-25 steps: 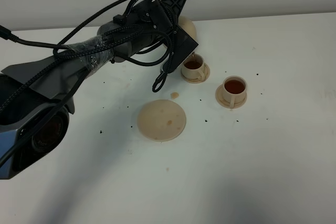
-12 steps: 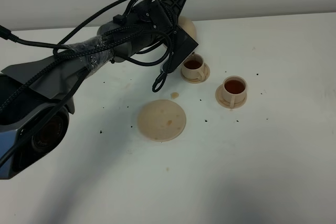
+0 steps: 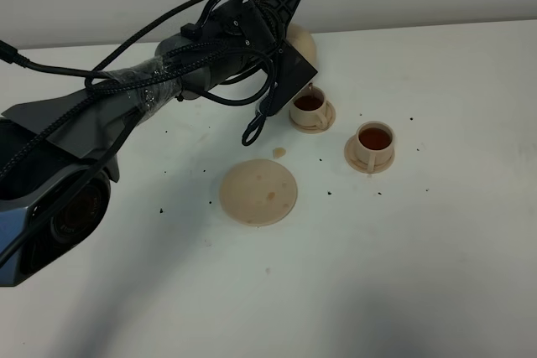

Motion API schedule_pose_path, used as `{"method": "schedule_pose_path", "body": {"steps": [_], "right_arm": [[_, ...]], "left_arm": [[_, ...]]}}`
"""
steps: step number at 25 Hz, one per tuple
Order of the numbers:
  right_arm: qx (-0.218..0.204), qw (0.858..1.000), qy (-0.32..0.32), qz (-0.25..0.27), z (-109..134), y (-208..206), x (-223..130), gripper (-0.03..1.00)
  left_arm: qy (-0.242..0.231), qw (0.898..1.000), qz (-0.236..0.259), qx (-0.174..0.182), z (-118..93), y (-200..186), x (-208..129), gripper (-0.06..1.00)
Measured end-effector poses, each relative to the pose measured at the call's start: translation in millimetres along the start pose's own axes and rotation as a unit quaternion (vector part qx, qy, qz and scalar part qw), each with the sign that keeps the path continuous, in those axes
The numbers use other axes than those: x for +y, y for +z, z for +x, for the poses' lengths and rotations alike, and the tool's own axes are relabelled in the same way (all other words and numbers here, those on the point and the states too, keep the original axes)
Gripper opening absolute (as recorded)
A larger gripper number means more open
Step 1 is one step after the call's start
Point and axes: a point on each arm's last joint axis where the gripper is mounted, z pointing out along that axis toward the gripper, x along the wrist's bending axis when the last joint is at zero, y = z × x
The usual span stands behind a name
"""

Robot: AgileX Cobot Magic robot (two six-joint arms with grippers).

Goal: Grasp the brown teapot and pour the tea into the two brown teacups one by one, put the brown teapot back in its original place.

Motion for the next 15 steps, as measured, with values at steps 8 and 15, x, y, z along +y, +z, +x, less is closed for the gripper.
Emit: {"method": "schedule_pose_path", "body": {"steps": [8,15], "right_arm": [[0.000,1.000,0.000,0.000,0.0,0.0,0.0,0.24],[0.000,1.000,0.000,0.000,0.0,0.0,0.0,0.24]], "left_arm": [[0.004,1.000,0.002,0.002,0.3,0.0,-0.4,0.15],[0.006,1.000,0.003,0.002,0.3,0.0,-0.6,0.15]]}}
